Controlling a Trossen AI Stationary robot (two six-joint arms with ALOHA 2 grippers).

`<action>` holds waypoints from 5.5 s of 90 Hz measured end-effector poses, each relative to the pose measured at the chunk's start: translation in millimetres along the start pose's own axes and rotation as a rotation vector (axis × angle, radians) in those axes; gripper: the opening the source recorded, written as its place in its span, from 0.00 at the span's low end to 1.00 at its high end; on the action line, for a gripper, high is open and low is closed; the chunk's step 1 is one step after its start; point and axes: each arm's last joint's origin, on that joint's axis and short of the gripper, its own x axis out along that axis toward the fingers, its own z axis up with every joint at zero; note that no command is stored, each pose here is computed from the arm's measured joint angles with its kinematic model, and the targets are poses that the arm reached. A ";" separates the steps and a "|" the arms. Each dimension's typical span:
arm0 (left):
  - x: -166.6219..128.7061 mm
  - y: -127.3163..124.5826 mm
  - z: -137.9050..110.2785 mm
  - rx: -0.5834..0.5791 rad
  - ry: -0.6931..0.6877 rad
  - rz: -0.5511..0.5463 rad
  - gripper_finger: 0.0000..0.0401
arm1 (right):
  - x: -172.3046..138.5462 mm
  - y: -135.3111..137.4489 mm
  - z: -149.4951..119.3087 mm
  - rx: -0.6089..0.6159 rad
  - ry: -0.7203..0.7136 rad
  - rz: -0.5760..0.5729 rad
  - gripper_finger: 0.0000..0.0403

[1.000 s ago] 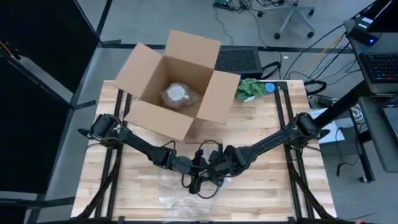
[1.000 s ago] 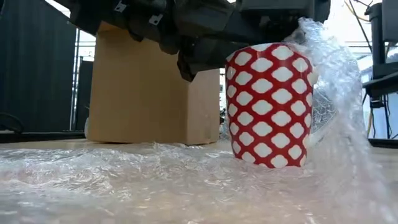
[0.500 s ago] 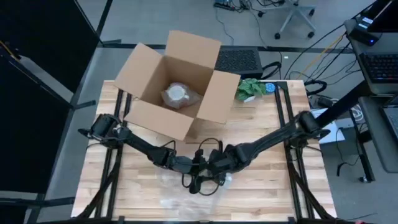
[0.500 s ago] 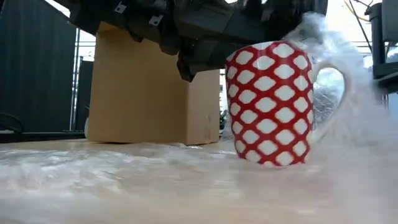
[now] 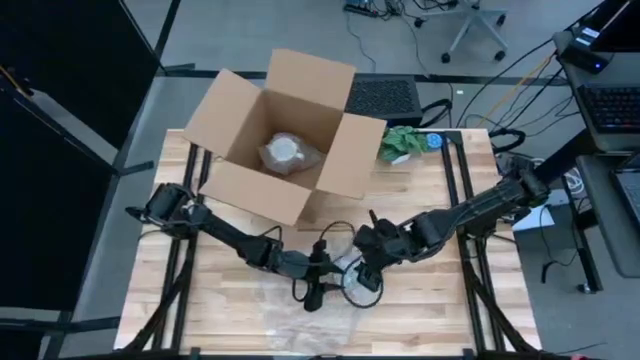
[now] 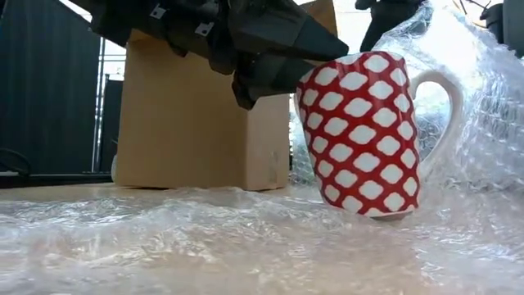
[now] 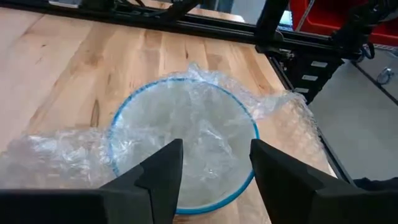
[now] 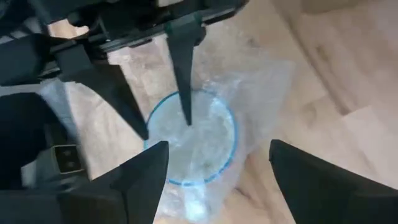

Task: Wrap mug
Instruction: Wrap the red mug with bubble wrap

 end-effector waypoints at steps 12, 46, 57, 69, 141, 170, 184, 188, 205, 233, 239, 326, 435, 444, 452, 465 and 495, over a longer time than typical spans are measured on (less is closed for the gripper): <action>-3.9 -2.9 10.0 -0.003 -0.012 -0.008 0.45 | 16.0 9.7 -10.9 -0.026 0.030 -0.032 0.66; -9.3 -15.5 52.8 0.004 -0.122 -0.041 0.45 | 57.5 21.5 -32.0 -0.092 0.083 -0.146 0.66; -27.9 -20.0 65.7 0.025 -0.037 -0.025 0.45 | 49.2 20.9 -31.1 -0.109 0.085 -0.128 0.66; -62.3 -30.1 69.1 0.017 0.120 0.017 0.45 | 13.0 17.5 -22.7 -0.112 0.017 -0.053 0.66; -131.9 -113.7 -92.3 0.089 0.653 0.013 0.45 | 40.6 -6.3 -148.0 0.040 -0.111 -0.051 0.66; -105.4 -118.5 -110.8 0.261 0.589 0.089 0.45 | 47.4 -12.3 -147.6 0.050 -0.271 -0.074 0.66; -91.3 -109.9 -105.2 0.255 0.533 0.191 0.43 | 47.6 -13.1 -144.4 0.059 -0.324 -0.092 0.66; -89.1 -107.4 -104.4 0.247 0.532 0.199 0.40 | 47.7 -13.1 -144.4 0.059 -0.324 -0.092 0.66; -86.1 -104.0 -101.8 0.223 0.554 0.177 0.10 | 47.2 -11.5 -145.0 0.062 -0.324 -0.078 0.66; -117.4 -116.6 -72.4 0.147 0.560 0.116 0.00 | 47.1 -9.4 -147.3 0.063 -0.273 -0.046 0.66; -123.1 -119.6 -55.4 0.124 0.497 0.108 0.00 | 47.1 -9.4 -147.5 0.059 -0.266 -0.044 0.66; -121.7 -100.3 7.2 0.004 0.592 -0.087 0.00 | 29.6 -7.2 -143.8 -0.084 -0.161 -0.113 0.66; -90.9 -155.1 -94.6 0.277 0.515 0.002 0.43 | 36.8 -11.0 -146.3 -0.059 -0.250 -0.119 0.66; -88.5 -153.7 -97.0 0.268 0.489 0.053 0.43 | 36.8 -11.0 -146.3 -0.059 -0.251 -0.119 0.66; -85.0 -150.6 -98.4 0.290 0.439 0.129 0.43 | 36.8 -11.0 -146.2 -0.058 -0.252 -0.120 0.66; -77.3 -140.5 -93.5 0.258 0.402 0.206 0.38 | 37.3 -11.2 -145.1 -0.054 -0.254 -0.120 0.66; -89.7 -147.8 -53.4 0.347 0.370 0.167 0.01 | 39.2 -13.3 -140.6 -0.075 -0.258 -0.137 0.66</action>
